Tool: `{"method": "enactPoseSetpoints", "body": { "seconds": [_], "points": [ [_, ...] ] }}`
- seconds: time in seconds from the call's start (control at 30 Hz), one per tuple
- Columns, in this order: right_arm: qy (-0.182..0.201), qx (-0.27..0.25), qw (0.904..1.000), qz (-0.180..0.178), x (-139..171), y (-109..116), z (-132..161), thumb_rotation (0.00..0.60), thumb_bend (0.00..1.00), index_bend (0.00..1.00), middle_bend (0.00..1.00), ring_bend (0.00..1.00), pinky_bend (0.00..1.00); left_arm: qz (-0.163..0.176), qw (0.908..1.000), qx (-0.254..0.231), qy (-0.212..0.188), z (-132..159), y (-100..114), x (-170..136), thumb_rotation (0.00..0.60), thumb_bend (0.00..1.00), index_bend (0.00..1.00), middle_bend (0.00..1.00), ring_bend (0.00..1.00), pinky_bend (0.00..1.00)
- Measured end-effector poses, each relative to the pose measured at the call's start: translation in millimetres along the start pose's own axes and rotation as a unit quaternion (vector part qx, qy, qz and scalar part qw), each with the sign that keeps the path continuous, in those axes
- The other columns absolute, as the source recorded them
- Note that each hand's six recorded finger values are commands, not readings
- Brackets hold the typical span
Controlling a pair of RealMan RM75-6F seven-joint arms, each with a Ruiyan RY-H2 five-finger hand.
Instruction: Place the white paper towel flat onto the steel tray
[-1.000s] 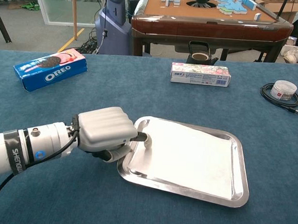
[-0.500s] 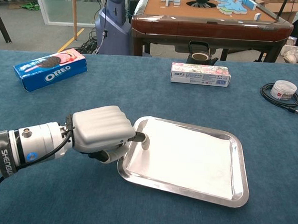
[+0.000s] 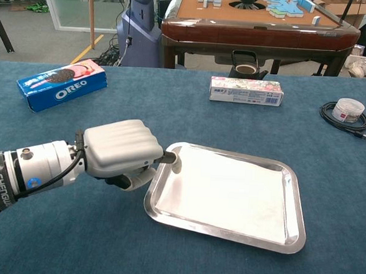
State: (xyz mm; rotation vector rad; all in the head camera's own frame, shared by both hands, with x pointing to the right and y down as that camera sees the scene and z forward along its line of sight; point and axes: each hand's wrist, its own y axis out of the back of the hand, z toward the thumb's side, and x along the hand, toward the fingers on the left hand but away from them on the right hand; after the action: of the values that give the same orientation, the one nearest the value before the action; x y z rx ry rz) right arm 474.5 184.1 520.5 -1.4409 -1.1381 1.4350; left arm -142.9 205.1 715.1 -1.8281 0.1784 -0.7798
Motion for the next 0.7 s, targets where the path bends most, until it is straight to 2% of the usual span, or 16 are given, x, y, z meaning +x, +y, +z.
{"method": "enactPoseSetpoints", "body": {
  "seconds": [0.43, 0.57, 0.7],
  "points": [
    [0.001, 0.001, 1.0000, 0.005, -0.6, -2.9, 1.0, 0.600, 0.51, 0.55, 0.47, 0.37, 0.43, 0.036, 0.9980, -0.002, 0.053, -34.3, 23.9, -22.8, 0.600, 0.65, 0.29, 1.00, 1.00, 1.00],
    [0.001, 0.002, 1.0000, 0.003, -0.4, -2.1, 1.5, 0.600, 0.51, 0.55, 0.47, 0.37, 0.43, 0.048, 0.9953, 0.002, 0.084, -51.3, 34.2, -39.8, 0.600, 0.65, 0.25, 1.00, 1.00, 1.00],
    [0.003, 0.003, 1.0000, 0.004, 0.0, -3.0, 3.1, 0.600, 0.51, 0.55, 0.47, 0.37, 0.43, 0.062, 0.9901, 0.005, 0.126, -67.5, 42.9, -60.6, 0.600, 0.63, 0.22, 1.00, 0.95, 1.00]
  ]
}}
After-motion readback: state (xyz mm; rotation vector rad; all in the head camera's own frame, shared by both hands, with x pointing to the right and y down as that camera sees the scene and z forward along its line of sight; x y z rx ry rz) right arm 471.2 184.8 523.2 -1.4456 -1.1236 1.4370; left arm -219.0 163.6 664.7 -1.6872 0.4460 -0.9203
